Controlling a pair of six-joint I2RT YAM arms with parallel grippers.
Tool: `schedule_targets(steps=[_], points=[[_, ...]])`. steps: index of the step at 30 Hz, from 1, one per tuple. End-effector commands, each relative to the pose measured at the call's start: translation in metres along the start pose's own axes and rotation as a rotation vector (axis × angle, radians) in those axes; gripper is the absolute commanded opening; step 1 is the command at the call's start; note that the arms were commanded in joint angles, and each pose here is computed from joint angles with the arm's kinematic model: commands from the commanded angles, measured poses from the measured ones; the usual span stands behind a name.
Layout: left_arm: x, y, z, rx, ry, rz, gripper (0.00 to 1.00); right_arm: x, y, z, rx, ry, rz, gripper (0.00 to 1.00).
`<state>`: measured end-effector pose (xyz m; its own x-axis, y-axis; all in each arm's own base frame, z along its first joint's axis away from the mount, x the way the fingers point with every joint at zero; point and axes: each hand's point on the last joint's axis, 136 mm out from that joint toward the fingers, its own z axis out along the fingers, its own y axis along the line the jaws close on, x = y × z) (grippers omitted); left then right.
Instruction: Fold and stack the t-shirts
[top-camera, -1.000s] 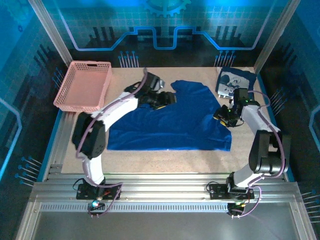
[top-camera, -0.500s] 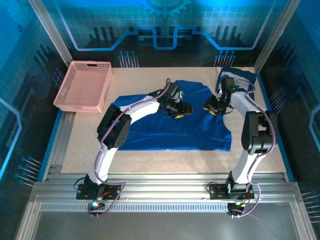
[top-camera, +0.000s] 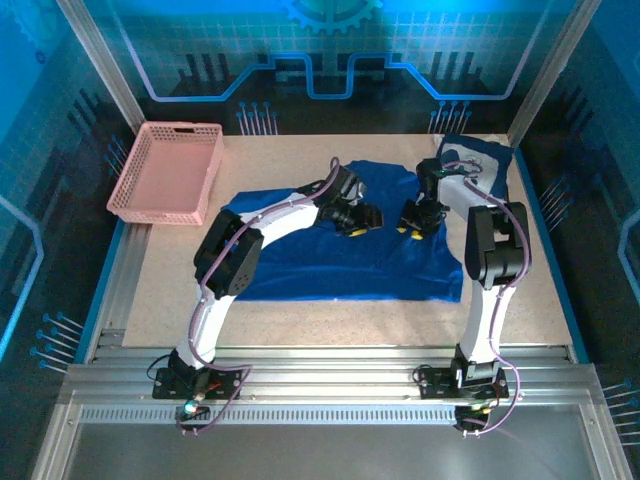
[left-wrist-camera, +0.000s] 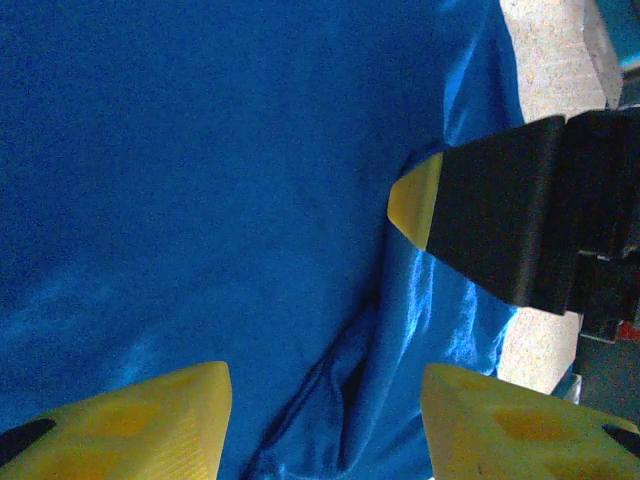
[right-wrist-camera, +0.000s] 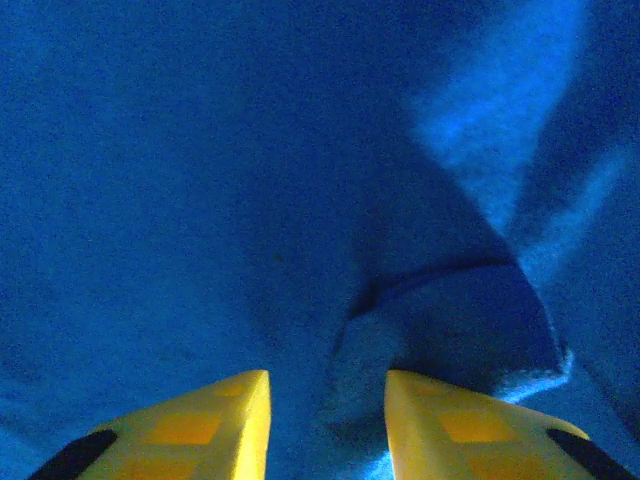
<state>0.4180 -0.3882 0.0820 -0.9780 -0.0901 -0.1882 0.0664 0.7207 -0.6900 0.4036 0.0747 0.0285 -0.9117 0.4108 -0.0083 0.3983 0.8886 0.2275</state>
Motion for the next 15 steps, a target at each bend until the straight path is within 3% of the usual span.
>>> schedule_targets(steps=[1,6,15], points=[[-0.001,-0.007,-0.009,0.0,-0.022,0.015,0.54,0.015,-0.013,0.005,0.079,0.037,-0.007,0.27],[0.001,-0.004,-0.008,-0.001,-0.022,0.004,0.52,0.022,-0.017,0.003,0.052,0.002,0.008,0.0],[0.007,-0.018,-0.002,0.03,-0.013,-0.007,0.51,0.043,-0.033,-0.009,0.014,-0.119,0.021,0.0]])
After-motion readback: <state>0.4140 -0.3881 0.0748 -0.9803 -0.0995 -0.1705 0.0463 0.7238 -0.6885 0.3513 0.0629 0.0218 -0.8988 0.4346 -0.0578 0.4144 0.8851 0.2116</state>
